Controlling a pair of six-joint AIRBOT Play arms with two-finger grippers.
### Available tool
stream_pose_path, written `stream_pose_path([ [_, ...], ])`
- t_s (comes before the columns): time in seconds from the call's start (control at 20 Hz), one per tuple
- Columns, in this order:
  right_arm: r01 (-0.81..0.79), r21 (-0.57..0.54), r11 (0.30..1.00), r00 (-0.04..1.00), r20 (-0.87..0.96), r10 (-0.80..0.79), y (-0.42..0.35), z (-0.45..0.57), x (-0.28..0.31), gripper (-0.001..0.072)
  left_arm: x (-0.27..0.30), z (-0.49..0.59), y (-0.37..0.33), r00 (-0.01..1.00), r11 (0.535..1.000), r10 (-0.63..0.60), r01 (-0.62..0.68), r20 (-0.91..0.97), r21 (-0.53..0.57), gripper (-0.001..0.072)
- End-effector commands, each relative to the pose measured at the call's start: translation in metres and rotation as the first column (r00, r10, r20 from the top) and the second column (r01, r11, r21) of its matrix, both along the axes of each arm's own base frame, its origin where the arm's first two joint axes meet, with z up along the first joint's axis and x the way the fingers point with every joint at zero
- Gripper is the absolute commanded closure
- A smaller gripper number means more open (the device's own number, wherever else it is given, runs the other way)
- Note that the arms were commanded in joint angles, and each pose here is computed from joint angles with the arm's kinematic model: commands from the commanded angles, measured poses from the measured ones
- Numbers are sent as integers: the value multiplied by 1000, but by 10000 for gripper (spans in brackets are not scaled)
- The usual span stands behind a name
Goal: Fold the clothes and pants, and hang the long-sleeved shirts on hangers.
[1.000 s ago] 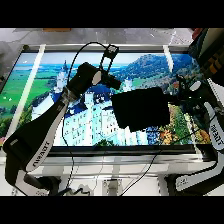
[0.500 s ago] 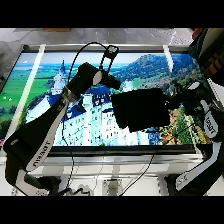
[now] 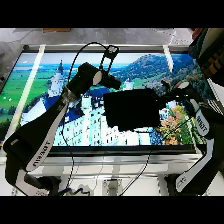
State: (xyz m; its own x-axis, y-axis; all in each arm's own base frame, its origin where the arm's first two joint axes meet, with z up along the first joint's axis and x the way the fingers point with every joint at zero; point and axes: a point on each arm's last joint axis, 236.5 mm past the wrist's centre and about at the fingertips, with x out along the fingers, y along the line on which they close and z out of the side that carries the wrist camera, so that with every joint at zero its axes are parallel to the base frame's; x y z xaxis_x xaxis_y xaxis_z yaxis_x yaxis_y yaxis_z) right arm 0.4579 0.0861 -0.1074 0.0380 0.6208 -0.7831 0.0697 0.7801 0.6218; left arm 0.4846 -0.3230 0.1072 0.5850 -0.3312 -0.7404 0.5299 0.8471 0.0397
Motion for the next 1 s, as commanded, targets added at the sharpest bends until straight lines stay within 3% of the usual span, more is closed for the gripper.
stream_pose_path([
  [0.0, -60, -21, 998, 997, 51, 61, 44, -3, 5, 38, 1, 0, 1, 1000, 1000, 2, -2, 0, 0, 698],
  [0.05, -76, -30, 997, 994, 72, 78, 58, -4, 7, 207, 1, 0, 2, 1000, 1000, 3, -3, 3, 5, 698],
  [0.15, -96, -32, 995, 989, 112, 99, 85, -2, 11, 681, 5, 1, 8, 1000, 999, 9, -10, 24, 33, 698],
  [0.35, -126, 18, 992, 969, 217, 120, 121, 35, 31, 696, 7, 3, 16, 999, 997, 17, -19, 40, 68, 698],
  [0.5, -117, 24, 993, 936, 336, 102, 101, 94, 63, 697, 0, 16, 15, 999, 998, 7, -11, 49, 65, 698],
  [0.8, -51, 57, 997, 872, 490, 17, -16, 225, 73, 698, -15, 67, 23, 992, 999, -21, 16, 125, 39, 698],
  [0.95, 81, 63, 995, 825, 557, -102, -101, 275, 57, 698, -27, 90, 32, 990, 1000, -15, 11, 139, 28, 698],
])
